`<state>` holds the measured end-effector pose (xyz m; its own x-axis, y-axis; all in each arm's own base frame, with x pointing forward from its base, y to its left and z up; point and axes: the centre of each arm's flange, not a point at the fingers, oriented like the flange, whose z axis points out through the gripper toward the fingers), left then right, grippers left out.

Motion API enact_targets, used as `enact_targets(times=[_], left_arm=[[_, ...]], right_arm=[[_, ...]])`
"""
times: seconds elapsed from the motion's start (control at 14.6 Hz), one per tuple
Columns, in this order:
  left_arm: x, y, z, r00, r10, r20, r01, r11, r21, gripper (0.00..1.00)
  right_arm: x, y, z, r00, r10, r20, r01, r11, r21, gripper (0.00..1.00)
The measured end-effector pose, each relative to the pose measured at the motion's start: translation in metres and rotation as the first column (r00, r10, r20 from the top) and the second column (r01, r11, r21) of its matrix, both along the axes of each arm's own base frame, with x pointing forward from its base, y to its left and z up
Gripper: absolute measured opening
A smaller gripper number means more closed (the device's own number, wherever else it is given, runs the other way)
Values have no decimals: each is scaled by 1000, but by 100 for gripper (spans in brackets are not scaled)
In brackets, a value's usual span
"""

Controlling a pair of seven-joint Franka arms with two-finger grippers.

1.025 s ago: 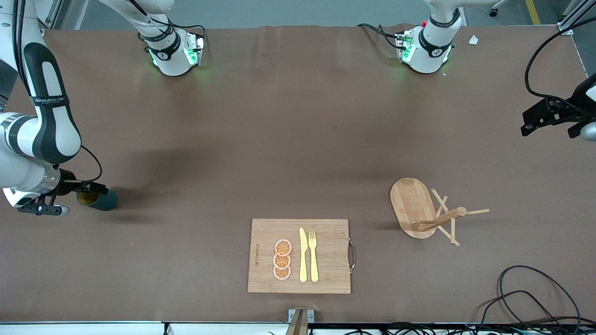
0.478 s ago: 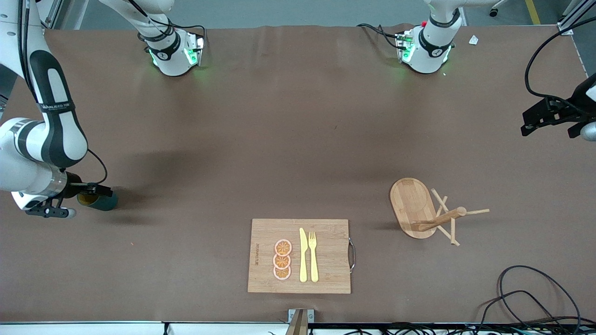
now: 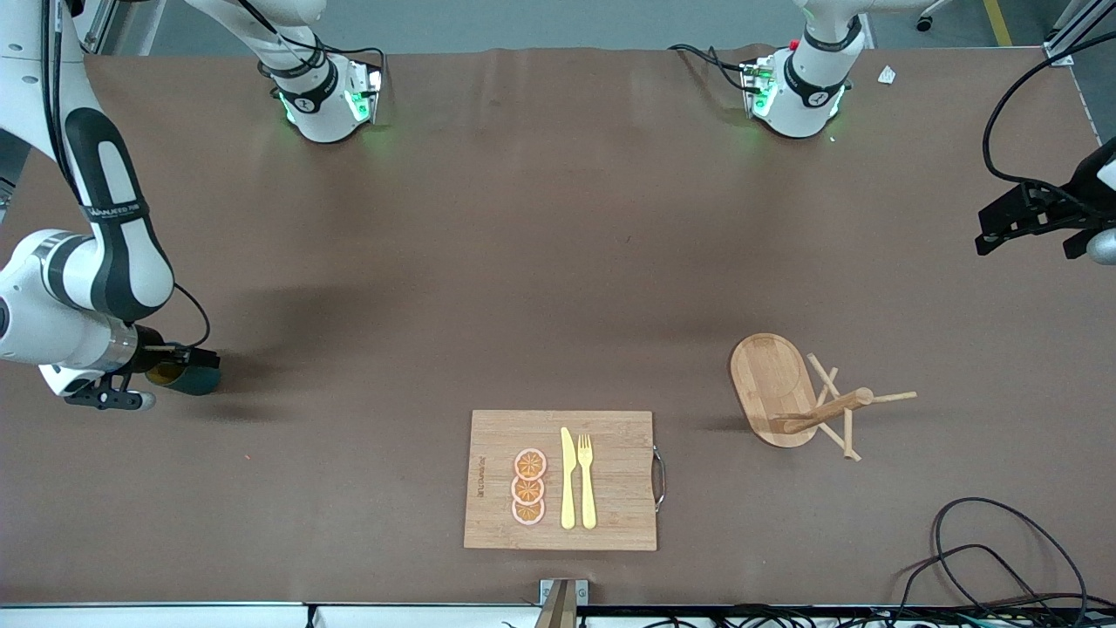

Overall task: Pass cup and hang on rack
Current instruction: 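Lower the right gripper over the teal mug rim and close it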

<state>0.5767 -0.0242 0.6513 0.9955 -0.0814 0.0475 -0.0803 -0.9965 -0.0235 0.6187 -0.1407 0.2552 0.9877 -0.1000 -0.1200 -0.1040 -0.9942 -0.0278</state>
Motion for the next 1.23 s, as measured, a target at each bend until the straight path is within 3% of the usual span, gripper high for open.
enact_targets(times=[0.34,0.41,0.48,0.62,0.75,0.82,0.96,1.23], left_arm=[[0,0,0,1000,0,0,0,1000,0,100],[0,0,0,1000,0,0,0,1000,0,100],[0,0,0,1000,0,0,0,1000,0,100],[0,0,0,1000,0,0,0,1000,0,100],[0,0,0,1000,0,0,0,1000,0,100],[0,0,0,1000,0,0,0,1000,0,100],[0,0,0,1000,0,0,0,1000,0,100],[0,0,0,1000,0,0,0,1000,0,100]], right_arm=[[0,0,-4,1000,-1,-4,1,1000,1,96],[0,0,-6,1000,-1,-6,1,1000,1,93],[0,0,-8,1000,-1,-8,1,1000,1,81],[-1,0,-9,1000,-1,-9,1,1000,2,75],[0,0,-9,1000,-2,-8,2,1000,1,58],[0,0,-9,1000,-2,-7,2,1000,1,58],[-1,-2,-9,1000,-5,-7,5,1000,0,44],[-1,-5,-9,1000,-9,-5,9,1000,-1,33]])
